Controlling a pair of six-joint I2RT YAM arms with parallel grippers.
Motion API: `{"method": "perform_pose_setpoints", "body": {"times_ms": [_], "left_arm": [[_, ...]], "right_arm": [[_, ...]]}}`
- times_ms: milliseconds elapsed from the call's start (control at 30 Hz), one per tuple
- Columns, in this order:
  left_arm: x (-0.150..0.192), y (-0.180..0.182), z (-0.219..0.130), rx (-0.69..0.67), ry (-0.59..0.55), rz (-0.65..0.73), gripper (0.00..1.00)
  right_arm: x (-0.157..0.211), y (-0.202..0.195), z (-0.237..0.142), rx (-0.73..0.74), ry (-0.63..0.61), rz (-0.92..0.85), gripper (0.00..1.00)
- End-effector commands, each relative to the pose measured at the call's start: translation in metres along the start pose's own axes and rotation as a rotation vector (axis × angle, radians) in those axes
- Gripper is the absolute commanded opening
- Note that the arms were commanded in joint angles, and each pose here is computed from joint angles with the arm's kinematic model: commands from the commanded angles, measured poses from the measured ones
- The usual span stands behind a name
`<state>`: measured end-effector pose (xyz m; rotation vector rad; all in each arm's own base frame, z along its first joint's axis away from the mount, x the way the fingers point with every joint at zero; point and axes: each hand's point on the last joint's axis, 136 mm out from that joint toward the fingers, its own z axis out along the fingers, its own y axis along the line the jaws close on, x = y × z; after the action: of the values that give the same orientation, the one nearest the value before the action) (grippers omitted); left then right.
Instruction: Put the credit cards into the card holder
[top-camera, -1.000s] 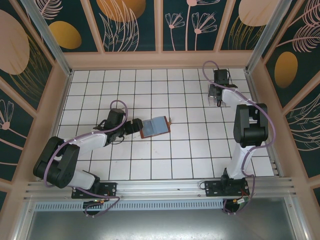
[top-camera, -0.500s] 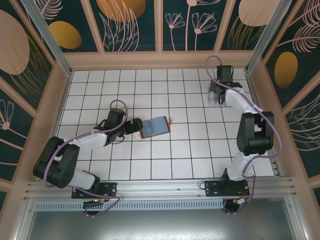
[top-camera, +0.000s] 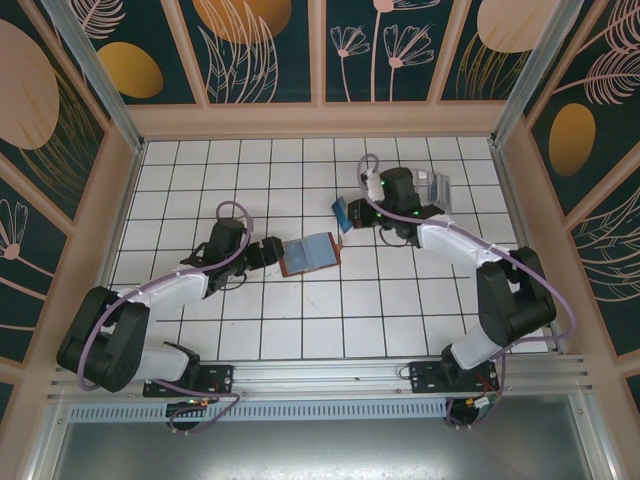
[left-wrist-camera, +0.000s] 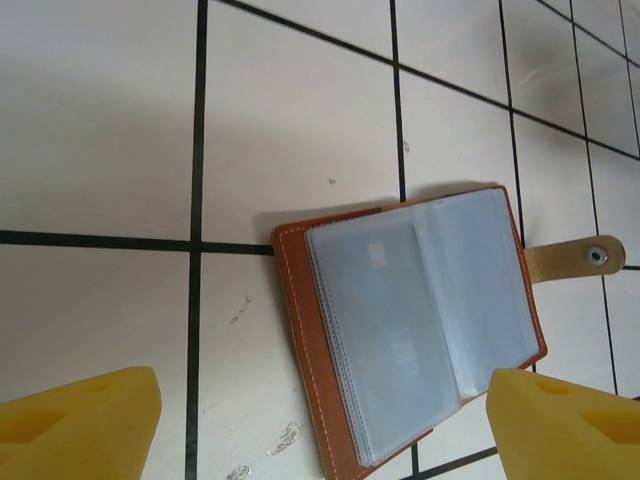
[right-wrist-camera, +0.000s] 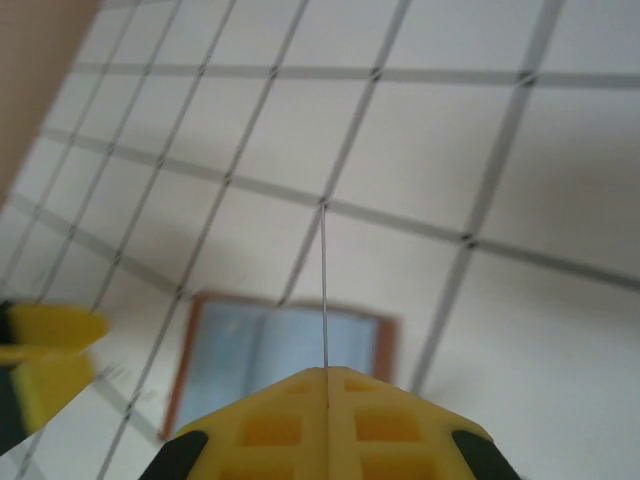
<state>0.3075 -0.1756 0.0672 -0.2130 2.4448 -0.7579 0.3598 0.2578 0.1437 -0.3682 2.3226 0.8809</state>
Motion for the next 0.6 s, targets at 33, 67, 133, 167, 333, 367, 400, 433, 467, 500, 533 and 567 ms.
{"method": "perform_pose_setpoints", "body": {"times_ms": [33,67,133,167,333,367,400,433,467,500,533,567], "left_arm": [[0.012,-0.003,0.006,0.025,0.045,0.004,0.84],[0.013,-0.003,0.007,0.024,0.046,0.009,0.82],[0.015,-0.003,0.012,0.017,0.064,0.016,0.75],[0.017,-0.001,0.015,0.005,0.074,0.015,0.71],[0.023,0.004,0.027,-0.026,0.080,-0.012,0.59],[0.023,0.004,0.029,-0.024,0.082,-0.014,0.59],[0.024,0.003,0.031,-0.021,0.089,-0.015,0.59],[0.025,0.002,0.033,-0.023,0.096,-0.014,0.59],[0.025,0.001,0.034,-0.024,0.096,-0.011,0.59],[0.025,0.002,0.034,-0.029,0.094,-0.010,0.59],[0.025,0.003,0.035,-0.032,0.093,-0.010,0.59],[0.025,0.004,0.036,-0.034,0.092,-0.011,0.59]], "right_arm": [[0.020,0.030,0.021,-0.237,0.058,0.033,0.00],[0.026,0.030,0.024,-0.252,0.069,0.043,0.00],[0.037,0.033,0.028,-0.285,0.083,0.061,0.00],[0.041,0.035,0.030,-0.307,0.094,0.073,0.00],[0.067,0.032,0.045,-0.373,0.177,0.144,0.00],[0.072,0.031,0.047,-0.373,0.189,0.151,0.00],[0.074,0.031,0.048,-0.380,0.196,0.158,0.00],[0.076,0.031,0.049,-0.385,0.201,0.164,0.00],[0.078,0.029,0.050,-0.380,0.206,0.172,0.00],[0.081,0.027,0.052,-0.377,0.214,0.174,0.00],[0.083,0.027,0.054,-0.381,0.223,0.172,0.00],[0.085,0.026,0.055,-0.384,0.233,0.171,0.00]]}}
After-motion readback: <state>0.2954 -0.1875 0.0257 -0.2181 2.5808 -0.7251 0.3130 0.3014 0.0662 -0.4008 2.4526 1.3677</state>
